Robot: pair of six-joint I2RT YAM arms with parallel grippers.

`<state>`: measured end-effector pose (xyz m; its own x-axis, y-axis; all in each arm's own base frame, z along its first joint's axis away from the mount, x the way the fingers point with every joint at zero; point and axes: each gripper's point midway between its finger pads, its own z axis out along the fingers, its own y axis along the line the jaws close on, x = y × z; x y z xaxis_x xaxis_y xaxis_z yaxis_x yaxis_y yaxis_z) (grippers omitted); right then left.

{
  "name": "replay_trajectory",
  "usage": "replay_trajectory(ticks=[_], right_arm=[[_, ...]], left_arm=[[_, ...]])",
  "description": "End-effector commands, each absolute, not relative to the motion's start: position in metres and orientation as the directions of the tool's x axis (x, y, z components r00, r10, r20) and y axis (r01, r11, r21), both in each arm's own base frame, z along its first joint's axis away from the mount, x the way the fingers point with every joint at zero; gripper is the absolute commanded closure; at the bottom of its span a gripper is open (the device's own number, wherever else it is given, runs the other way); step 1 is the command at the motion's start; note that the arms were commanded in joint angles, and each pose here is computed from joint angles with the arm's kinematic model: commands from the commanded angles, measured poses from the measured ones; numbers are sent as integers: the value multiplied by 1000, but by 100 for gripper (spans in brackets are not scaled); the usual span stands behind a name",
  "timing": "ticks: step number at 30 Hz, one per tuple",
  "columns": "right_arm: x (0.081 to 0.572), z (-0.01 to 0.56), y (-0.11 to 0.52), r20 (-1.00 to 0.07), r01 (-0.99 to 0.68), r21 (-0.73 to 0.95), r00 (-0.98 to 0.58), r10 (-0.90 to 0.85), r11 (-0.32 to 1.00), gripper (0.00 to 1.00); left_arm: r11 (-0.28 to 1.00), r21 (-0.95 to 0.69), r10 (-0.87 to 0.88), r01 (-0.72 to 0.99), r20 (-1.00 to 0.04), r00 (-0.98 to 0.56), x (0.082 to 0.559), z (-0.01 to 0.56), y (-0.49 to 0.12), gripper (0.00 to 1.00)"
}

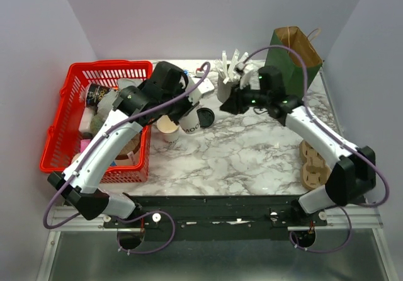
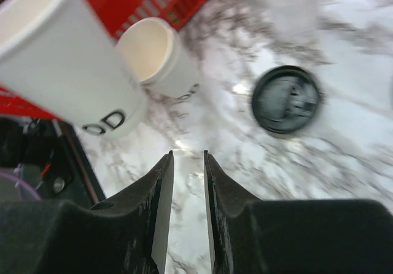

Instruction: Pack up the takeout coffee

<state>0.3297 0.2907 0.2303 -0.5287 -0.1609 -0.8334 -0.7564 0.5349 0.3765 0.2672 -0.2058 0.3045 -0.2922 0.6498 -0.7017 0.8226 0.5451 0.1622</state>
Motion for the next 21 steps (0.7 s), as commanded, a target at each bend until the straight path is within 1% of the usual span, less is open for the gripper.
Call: replay_trajectory(ticks=[1,3,5,7,9,12,15,19,21], right_arm=[[345,257,211,-832,-626,300,-540,-124,720,64],[350,263,185,-827,-574,291,-553,-100,766,64],[353,280,169,-851,-552,254,-517,-87,795,63],[359,291,154,-881,-537,192,-464,-98,822,62],[365,301,138,-895,-504,177,-439,-75,845,62],[368,319,123,-920,-509,154,-386,-65,847,62],[365,329,114,-933,-507,147,-355,-51,850,61],[362,329,104,-946,-499,96,-314,-76,862,59],[359,326,98,-949,-485,90,-307,-73,870,59]], left_arm=[[419,154,658,895,-730,-182,246,298,-242,100],[371,149,670,917,-726,-153,236,291,-258,100],[351,142,671,925,-728,-143,232,282,-269,100],[313,156,670,937,-736,-102,225,279,-285,100],[269,171,705,948,-706,-73,217,260,-300,100],[224,205,749,953,-661,-34,220,243,-318,100],[178,224,749,958,-662,16,219,240,-343,100],[147,274,727,951,-681,83,216,233,-370,100],[127,273,743,954,-663,91,209,216,-378,100]])
